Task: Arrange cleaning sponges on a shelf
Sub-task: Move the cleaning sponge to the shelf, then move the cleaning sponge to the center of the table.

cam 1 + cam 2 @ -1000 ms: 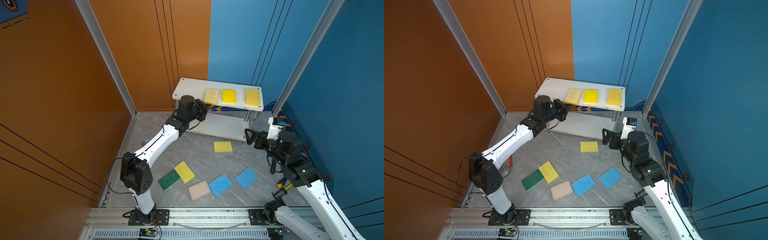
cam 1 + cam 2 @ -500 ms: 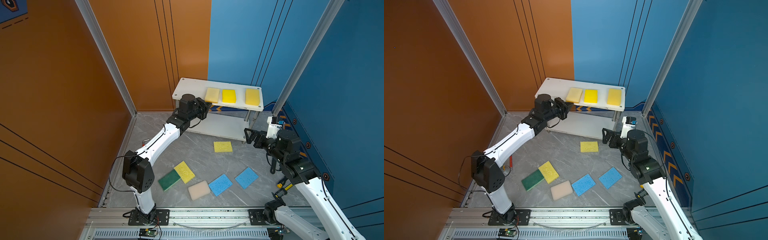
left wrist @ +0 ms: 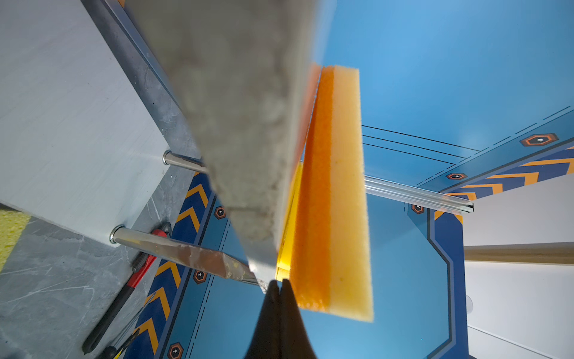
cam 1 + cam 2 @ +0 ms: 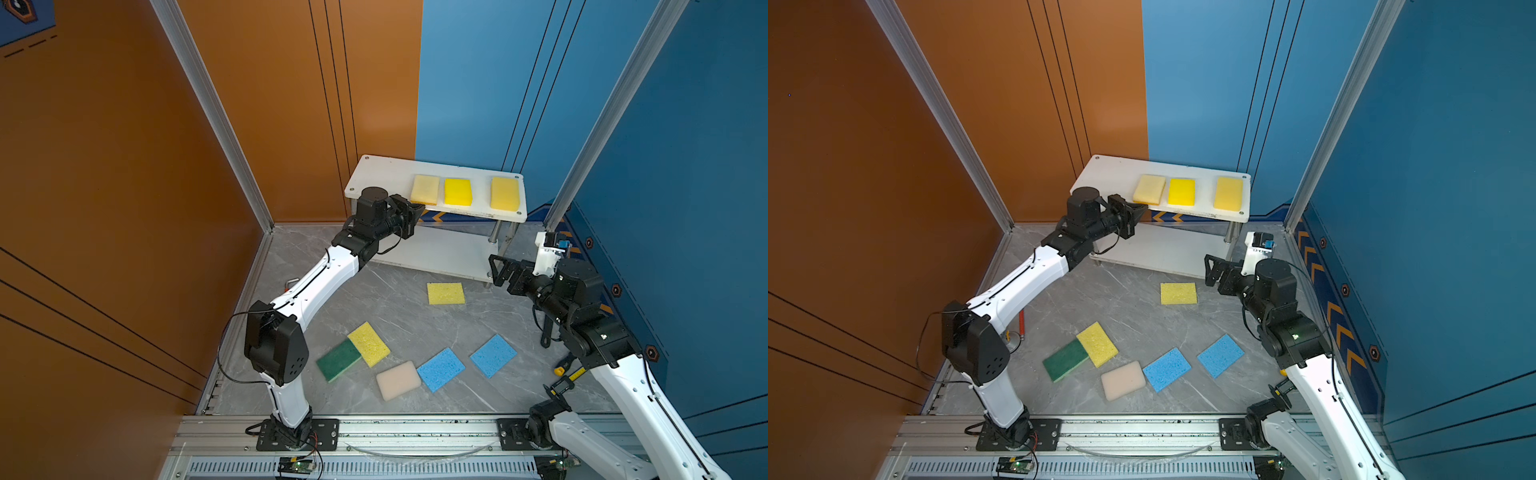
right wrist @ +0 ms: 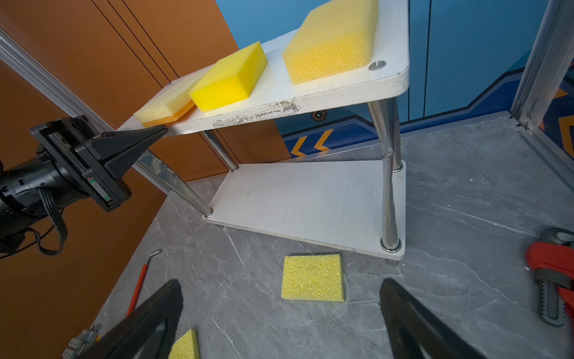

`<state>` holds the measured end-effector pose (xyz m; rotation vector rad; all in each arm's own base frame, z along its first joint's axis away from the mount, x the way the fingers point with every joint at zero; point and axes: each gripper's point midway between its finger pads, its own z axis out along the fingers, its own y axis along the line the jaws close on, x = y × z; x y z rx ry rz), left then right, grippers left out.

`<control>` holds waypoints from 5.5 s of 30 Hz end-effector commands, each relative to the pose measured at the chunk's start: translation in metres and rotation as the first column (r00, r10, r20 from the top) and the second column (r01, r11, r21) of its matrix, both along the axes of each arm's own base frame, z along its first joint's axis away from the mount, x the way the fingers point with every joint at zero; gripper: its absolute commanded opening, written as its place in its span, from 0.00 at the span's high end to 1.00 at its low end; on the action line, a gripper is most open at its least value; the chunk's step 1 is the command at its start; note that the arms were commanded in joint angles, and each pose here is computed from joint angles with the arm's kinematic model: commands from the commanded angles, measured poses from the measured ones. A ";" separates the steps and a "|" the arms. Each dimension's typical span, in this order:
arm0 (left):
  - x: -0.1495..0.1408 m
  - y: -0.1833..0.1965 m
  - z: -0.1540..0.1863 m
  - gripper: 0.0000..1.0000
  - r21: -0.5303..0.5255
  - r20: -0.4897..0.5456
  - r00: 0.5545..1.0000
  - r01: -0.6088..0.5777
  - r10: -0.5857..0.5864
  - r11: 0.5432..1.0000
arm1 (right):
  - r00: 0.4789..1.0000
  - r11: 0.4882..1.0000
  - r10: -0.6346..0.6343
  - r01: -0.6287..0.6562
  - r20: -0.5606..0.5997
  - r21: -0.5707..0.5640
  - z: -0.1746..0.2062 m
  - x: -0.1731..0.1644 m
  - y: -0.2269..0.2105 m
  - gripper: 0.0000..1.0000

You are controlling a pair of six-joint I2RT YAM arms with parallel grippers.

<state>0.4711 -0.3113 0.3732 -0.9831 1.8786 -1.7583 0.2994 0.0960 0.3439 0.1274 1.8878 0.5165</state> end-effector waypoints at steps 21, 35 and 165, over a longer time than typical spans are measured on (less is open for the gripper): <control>-0.004 0.003 -0.048 1.00 -0.001 -0.145 0.987 0.068 -0.067 0.998 | 0.998 0.998 -0.032 0.034 -0.050 0.052 0.000 -0.001 -0.001 0.00; -0.116 0.107 -0.117 0.69 0.452 -0.133 0.990 0.109 -0.054 0.885 | 0.827 0.983 0.158 -0.182 -0.540 0.008 -0.088 -0.028 0.048 0.00; -0.161 0.060 -0.235 0.02 0.940 -0.257 0.760 0.340 -0.597 0.028 | 0.681 0.965 0.250 -0.238 -0.688 0.115 -0.241 0.039 0.132 0.00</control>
